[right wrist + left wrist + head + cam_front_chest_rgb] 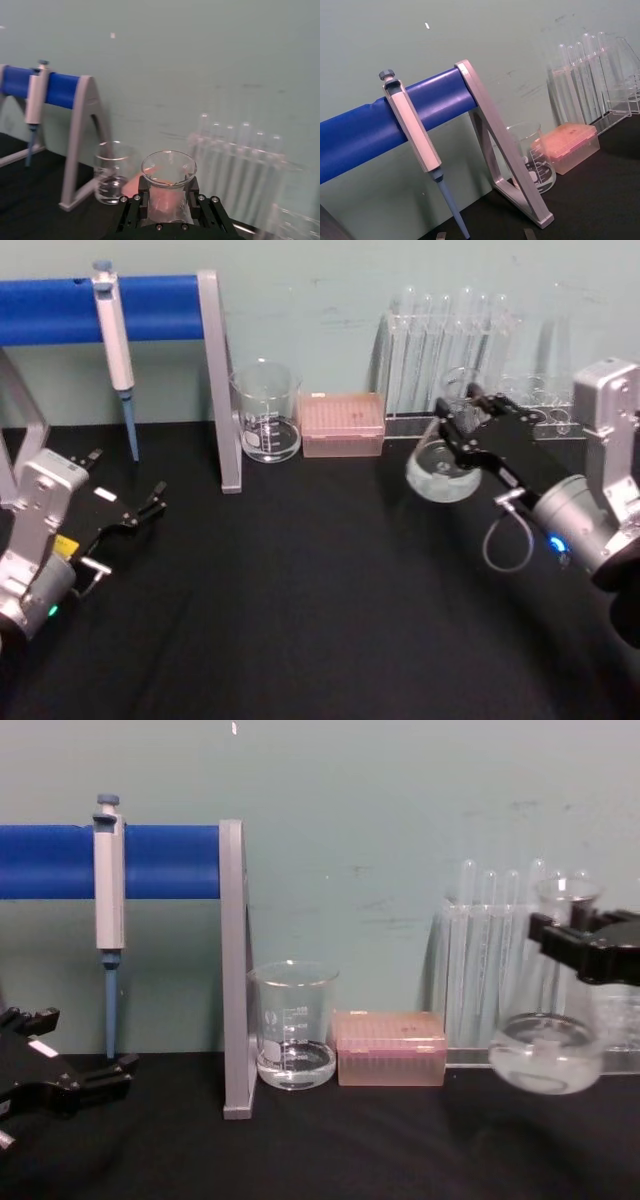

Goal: Grasp the erlenmeyer flask with one hand, shake it three times, then place it back.

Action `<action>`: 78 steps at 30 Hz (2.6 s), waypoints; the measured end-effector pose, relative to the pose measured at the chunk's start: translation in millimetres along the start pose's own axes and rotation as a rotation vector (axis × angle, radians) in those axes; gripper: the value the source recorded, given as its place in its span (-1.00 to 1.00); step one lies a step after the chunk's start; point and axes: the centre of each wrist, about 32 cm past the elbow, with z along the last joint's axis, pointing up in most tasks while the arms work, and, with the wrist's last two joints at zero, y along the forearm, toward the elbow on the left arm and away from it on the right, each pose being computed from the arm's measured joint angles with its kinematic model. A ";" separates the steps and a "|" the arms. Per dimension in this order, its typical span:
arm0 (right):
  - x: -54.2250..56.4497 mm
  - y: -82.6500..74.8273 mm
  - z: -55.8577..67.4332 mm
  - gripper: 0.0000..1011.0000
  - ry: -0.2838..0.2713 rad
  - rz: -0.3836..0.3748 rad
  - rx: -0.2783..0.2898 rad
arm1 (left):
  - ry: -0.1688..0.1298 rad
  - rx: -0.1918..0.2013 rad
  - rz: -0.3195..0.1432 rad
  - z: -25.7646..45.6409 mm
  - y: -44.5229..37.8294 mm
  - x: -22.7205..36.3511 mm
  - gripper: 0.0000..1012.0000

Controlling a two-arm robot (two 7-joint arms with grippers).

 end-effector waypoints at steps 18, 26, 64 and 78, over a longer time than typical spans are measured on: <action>-38.2 43.4 -0.7 -0.11 0.068 0.326 0.027 | 0.000 0.000 0.000 0.0 0.0 0.0 0.98; -49.1 49.1 -0.4 -0.11 0.087 0.401 0.026 | 0.000 0.000 0.000 0.0 0.0 0.0 0.98; -39.0 48.2 -10.9 -0.11 0.092 0.475 -0.003 | 0.000 0.000 0.000 0.0 0.0 0.0 0.98; -33.1 45.0 -31.6 -0.11 0.106 0.509 -0.076 | 0.000 0.000 0.000 0.0 0.0 0.0 0.98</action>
